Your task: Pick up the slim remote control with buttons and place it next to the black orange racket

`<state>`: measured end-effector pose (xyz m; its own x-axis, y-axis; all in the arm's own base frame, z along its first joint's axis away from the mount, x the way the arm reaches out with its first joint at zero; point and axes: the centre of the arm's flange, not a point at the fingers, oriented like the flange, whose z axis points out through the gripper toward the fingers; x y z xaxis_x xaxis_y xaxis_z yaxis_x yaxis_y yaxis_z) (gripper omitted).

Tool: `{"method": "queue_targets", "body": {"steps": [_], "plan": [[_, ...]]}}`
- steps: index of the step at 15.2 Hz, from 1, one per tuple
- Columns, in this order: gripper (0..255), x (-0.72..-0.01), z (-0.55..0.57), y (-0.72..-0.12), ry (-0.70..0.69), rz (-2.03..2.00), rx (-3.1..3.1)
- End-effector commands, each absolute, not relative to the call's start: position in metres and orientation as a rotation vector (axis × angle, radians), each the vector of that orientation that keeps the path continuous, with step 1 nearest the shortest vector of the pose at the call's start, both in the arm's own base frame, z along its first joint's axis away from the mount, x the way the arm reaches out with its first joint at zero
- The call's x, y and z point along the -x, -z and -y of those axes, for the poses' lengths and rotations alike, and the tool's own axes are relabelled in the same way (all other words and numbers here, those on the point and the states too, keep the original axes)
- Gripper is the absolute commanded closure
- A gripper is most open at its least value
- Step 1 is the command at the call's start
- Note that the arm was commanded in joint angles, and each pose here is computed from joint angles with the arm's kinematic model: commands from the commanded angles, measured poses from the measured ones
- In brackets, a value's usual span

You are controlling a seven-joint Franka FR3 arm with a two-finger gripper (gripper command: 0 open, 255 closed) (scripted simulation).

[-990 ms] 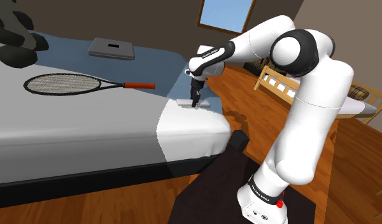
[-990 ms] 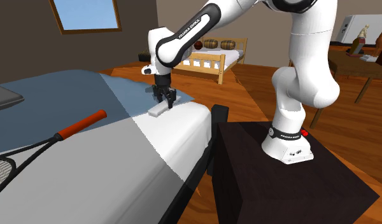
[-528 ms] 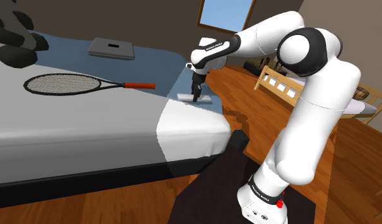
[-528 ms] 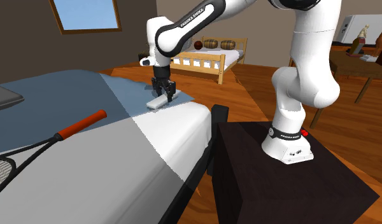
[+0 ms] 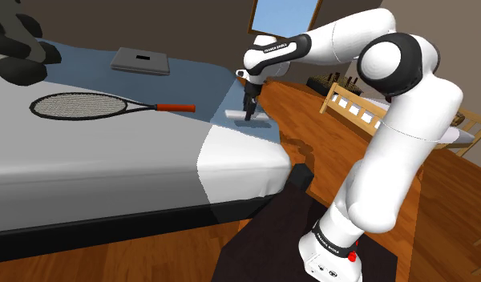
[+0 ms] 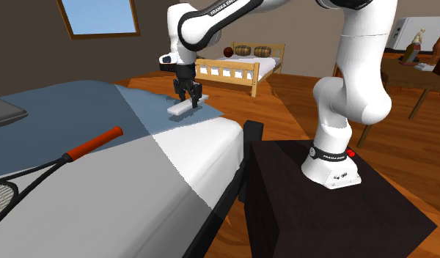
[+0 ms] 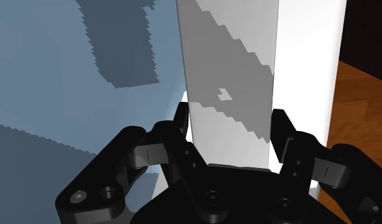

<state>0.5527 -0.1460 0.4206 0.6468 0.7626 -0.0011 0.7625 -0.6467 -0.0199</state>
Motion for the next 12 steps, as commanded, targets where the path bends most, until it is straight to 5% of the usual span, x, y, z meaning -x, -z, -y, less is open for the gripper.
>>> {"method": "queue_targets", "body": {"steps": [1,12], "plan": [[255,-0.553,0.146,-0.432,-0.015,1.313,2.835],[255,-0.561,0.041,-0.443,-0.015,1.313,2.835]]}}
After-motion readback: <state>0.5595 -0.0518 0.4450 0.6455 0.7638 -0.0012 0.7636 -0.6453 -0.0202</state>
